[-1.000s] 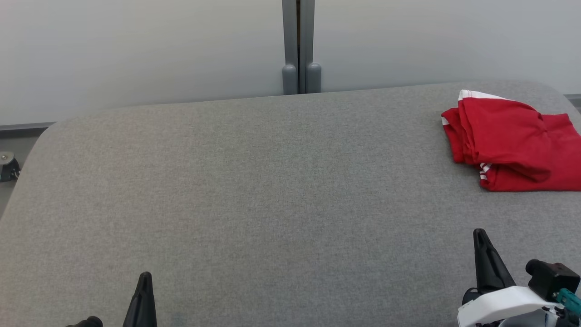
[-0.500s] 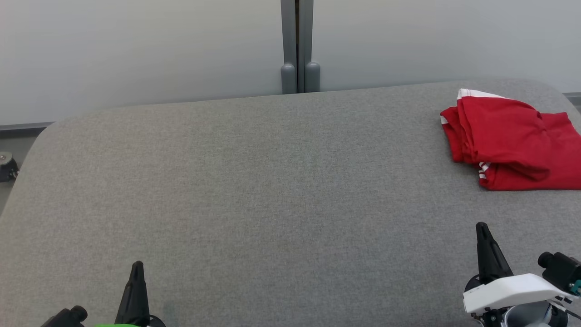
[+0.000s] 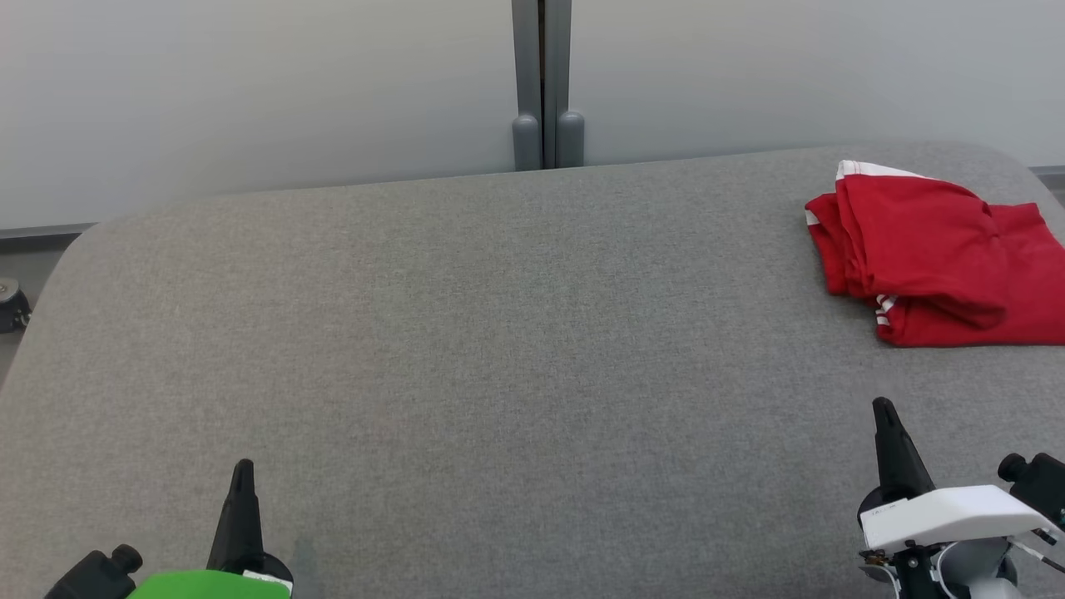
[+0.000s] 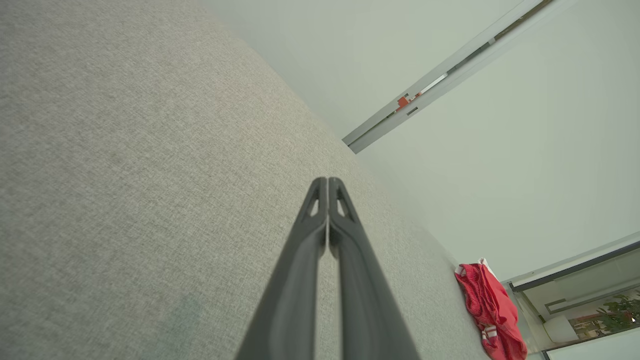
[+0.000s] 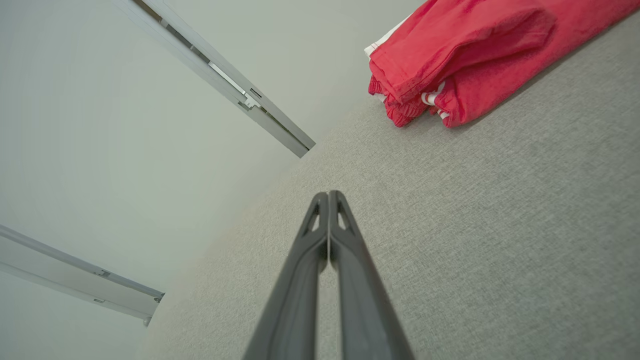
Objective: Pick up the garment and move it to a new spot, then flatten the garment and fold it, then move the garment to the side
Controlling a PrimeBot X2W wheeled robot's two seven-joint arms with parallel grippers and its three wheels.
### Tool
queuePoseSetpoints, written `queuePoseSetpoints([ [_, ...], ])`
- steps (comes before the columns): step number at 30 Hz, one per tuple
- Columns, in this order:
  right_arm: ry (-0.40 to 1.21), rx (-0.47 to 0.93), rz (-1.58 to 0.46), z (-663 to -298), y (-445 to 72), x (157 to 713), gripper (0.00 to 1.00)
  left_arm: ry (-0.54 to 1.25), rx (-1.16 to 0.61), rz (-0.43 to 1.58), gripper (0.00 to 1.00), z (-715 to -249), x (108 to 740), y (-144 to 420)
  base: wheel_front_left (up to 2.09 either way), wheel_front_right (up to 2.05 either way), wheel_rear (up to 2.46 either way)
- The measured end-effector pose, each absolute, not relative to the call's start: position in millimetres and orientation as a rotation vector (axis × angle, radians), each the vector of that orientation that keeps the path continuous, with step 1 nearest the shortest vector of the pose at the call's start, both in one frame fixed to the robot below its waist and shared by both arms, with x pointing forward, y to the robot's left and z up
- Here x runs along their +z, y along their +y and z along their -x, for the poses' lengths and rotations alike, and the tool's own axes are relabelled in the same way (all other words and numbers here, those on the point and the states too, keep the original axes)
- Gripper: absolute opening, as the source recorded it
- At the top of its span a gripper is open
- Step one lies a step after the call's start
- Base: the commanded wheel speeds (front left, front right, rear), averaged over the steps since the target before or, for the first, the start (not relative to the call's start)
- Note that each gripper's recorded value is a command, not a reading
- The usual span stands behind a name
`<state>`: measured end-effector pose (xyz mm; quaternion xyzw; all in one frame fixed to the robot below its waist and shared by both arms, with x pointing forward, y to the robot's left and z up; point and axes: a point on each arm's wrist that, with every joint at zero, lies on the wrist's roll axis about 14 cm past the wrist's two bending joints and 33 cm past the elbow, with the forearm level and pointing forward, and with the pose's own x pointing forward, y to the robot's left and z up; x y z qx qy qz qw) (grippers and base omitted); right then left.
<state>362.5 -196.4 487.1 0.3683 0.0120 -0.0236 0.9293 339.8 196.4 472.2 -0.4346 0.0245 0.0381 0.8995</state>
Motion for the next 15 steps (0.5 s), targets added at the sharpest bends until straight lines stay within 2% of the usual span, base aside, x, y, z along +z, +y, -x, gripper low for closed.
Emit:
queuePoseSetpoints([
  [15, 0.029, -0.057, -0.948, -368.3, -198.0, 488.5, 0.00, 0.048, 0.084, 1.058, 0.00, -350.3, 476.2, 199.1, 0.00, 0.00, 0.00],
])
